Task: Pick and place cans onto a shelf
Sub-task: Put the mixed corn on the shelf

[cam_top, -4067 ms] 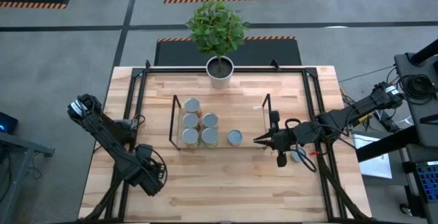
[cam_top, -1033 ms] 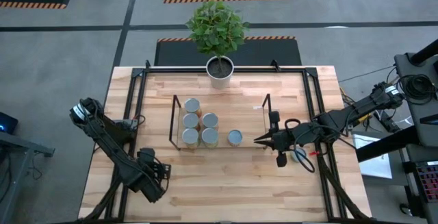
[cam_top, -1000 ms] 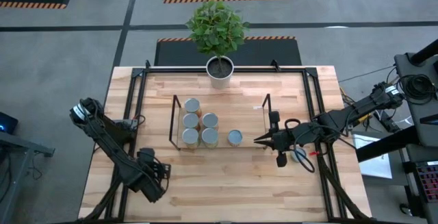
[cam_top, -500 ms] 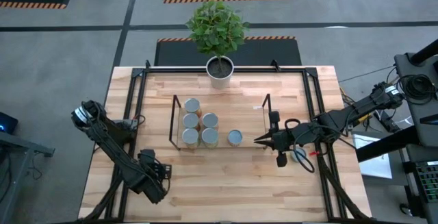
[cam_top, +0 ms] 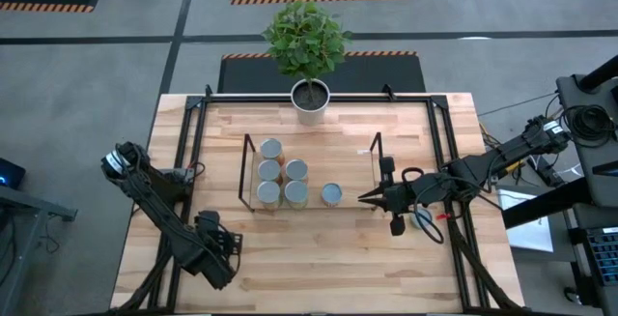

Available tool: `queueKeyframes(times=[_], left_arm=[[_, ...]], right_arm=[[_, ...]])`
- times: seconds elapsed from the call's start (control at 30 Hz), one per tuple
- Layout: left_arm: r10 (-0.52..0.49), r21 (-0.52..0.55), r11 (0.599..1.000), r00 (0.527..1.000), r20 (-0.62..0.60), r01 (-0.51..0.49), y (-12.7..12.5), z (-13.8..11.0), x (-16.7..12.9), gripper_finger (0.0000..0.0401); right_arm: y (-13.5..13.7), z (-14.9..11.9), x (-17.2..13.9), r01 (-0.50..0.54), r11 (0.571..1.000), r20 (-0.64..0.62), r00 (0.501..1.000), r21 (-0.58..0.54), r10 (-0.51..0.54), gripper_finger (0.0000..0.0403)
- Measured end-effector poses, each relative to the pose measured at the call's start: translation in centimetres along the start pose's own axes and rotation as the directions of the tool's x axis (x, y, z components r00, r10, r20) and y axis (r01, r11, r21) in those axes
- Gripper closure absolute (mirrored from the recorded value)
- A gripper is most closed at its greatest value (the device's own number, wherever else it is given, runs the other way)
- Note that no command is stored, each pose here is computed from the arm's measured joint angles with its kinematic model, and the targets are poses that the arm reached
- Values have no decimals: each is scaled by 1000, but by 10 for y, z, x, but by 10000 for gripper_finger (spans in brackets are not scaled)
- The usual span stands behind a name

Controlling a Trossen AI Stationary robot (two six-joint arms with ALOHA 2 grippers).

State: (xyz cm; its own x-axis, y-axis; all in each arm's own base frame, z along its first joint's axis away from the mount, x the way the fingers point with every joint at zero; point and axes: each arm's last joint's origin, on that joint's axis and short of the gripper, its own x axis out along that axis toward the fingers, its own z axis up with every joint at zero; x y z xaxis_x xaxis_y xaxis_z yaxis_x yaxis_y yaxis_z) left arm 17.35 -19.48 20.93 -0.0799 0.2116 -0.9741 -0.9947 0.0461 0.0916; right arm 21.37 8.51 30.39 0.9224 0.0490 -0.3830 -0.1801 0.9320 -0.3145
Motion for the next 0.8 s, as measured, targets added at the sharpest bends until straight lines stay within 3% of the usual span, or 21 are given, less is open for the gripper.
queueKeyframes(times=[0.23, 0.5, 0.8], left_arm=[[-56, -34, 998, 998, -38, 54, -5, -4, -1, 81], [-121, -55, 991, 993, 10, 121, -10, -2, 1, 50], [-78, -55, 995, 997, 12, 78, -8, 0, 6, 49]], right_arm=[[0, 0, 0, 0, 1000, 0, 1000, 0, 0, 390], [0, -1, 0, -2, 1000, -14, 1000, -4, 2, 390], [0, -1, 0, -1, 1000, -14, 1000, -3, 1, 390]])
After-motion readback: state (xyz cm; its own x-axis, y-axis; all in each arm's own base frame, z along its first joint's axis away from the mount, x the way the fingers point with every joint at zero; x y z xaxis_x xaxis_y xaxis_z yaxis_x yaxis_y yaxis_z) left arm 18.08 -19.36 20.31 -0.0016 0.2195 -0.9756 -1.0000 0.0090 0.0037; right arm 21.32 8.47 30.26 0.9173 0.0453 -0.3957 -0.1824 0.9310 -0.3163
